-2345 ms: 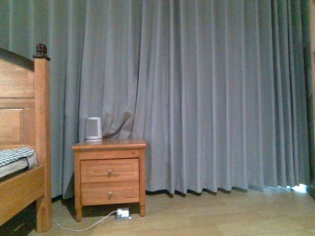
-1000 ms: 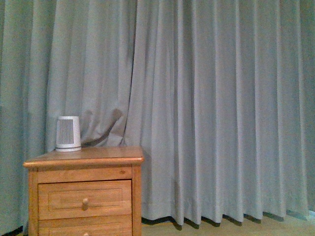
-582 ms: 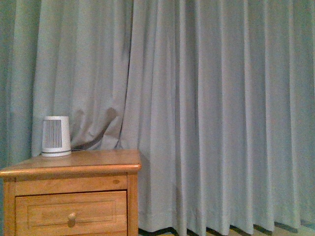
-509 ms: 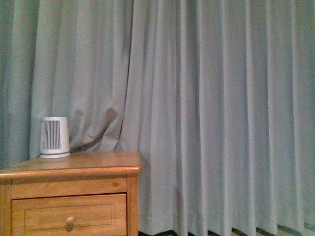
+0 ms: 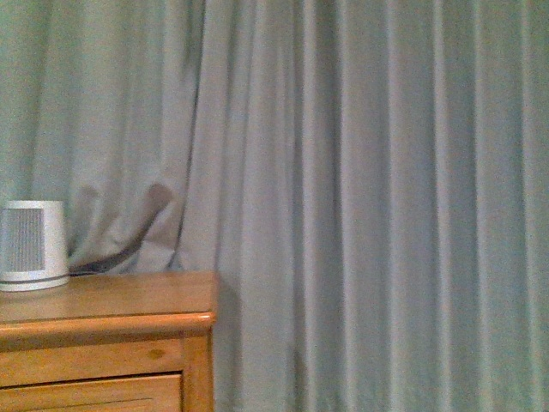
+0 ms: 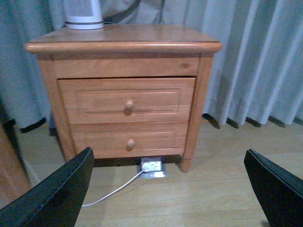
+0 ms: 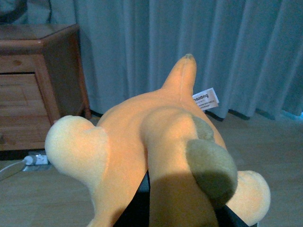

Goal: Put away toys

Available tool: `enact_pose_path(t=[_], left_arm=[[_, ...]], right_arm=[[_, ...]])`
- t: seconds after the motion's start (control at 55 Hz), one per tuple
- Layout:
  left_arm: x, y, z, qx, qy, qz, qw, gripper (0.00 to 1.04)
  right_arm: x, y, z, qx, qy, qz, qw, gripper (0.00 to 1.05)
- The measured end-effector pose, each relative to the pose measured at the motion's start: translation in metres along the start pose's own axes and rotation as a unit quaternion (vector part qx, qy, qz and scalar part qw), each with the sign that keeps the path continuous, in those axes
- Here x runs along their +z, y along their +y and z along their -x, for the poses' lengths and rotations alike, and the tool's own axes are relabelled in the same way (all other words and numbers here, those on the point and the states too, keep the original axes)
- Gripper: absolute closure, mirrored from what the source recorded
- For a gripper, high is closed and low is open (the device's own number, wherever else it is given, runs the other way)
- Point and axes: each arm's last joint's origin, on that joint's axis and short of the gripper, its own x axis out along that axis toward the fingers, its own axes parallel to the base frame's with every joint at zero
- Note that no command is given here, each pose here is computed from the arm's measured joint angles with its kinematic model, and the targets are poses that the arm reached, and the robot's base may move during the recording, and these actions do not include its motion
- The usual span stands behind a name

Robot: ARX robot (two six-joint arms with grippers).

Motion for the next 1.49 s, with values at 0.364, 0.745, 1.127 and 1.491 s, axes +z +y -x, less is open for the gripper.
enact_pose_path(t=[0.364, 0.745, 1.127, 1.491], left_arm=[[0.0, -0.0003, 0.0, -0.003, 0.0, 0.0, 1.0, 0.06], [0.0, -0.0003, 0.0, -0.004, 0.0, 0.0, 1.0, 0.06], [0.0, -0.0002, 0.0, -0.002, 0.0, 0.0, 1.0, 0.06], [0.0, -0.0003, 0.0, -0.004, 0.0, 0.0, 1.0, 0.06]], right_arm=[[0.0, -0.0005, 0.0, -0.008, 0.0, 0.0, 1.0, 0.98], [0.0, -0.0004, 0.0, -0.007, 0.0, 0.0, 1.0, 0.98], [0.0, -0.0004, 0.0, -0.006, 0.0, 0.0, 1.0, 0.98], [0.0, -0.0004, 0.0, -0.007, 0.0, 0.0, 1.0, 0.98]])
